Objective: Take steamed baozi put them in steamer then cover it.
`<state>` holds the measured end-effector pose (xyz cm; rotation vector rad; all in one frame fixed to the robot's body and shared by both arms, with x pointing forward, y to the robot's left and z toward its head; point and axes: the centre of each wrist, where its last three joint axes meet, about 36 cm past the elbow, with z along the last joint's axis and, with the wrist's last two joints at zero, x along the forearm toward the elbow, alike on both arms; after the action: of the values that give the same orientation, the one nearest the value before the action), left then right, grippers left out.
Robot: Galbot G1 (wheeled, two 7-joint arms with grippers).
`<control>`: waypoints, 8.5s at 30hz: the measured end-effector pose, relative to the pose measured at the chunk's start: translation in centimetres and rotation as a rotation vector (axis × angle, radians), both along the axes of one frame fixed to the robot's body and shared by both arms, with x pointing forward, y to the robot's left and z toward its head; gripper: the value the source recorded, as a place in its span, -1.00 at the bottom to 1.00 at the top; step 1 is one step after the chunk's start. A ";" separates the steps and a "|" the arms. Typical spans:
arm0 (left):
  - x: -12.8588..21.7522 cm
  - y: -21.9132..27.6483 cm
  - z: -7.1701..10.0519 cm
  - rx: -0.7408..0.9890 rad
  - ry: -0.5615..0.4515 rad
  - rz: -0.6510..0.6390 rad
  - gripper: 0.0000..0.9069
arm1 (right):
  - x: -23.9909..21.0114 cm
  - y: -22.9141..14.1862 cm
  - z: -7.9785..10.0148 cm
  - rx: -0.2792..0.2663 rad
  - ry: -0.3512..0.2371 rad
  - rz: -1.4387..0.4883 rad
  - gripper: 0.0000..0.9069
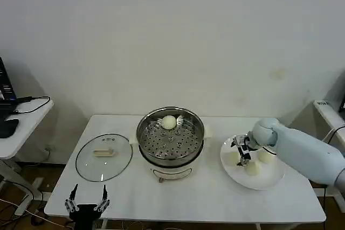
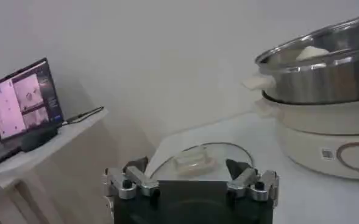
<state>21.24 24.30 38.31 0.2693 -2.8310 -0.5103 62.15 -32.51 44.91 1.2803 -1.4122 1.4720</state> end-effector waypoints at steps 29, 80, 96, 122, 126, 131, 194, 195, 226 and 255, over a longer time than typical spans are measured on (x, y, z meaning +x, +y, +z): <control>-0.2 -0.2 0.4 -0.005 0.002 -0.006 1.00 | -0.6 -1.5 2.5 -0.010 -0.014 -0.037 0.16; 2.4 2.6 1.9 -0.006 -0.057 0.019 1.00 | 3.0 30.1 19.3 0.192 -0.020 0.046 0.18; 2.2 2.5 2.5 -0.014 -0.073 0.024 1.00 | 3.4 34.2 14.0 0.157 0.030 0.018 0.18; 2.8 2.3 2.7 -0.023 -0.074 0.003 1.00 | 3.5 32.0 17.0 0.143 -0.021 0.003 1.00; 3.0 2.1 2.9 -0.022 -0.075 -0.011 1.00 | 3.0 28.4 19.8 0.124 -0.055 0.012 1.00; 3.0 1.7 2.9 -0.023 -0.072 -0.022 1.00 | 1.8 21.5 21.8 0.081 -0.077 0.033 1.00; 0.7 1.0 0.9 0.011 0.000 -0.034 1.00 | -5.2 -6.4 2.2 -0.048 0.047 -0.109 1.00; 0.7 1.1 1.0 0.011 0.000 -0.033 1.00 | -5.0 -6.2 2.1 -0.048 0.049 -0.111 1.00; 0.7 1.1 1.2 0.006 -0.004 -0.028 1.00 | -4.2 -5.4 1.4 -0.058 0.072 -0.155 0.27; 1.4 1.9 2.5 -0.008 -0.027 -0.023 1.00 | 0.3 4.0 24.4 0.046 -0.192 0.065 0.27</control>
<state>22.60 26.20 40.83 0.2436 -2.8652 -0.5038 62.48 -28.50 69.31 1.2496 -1.5484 1.6519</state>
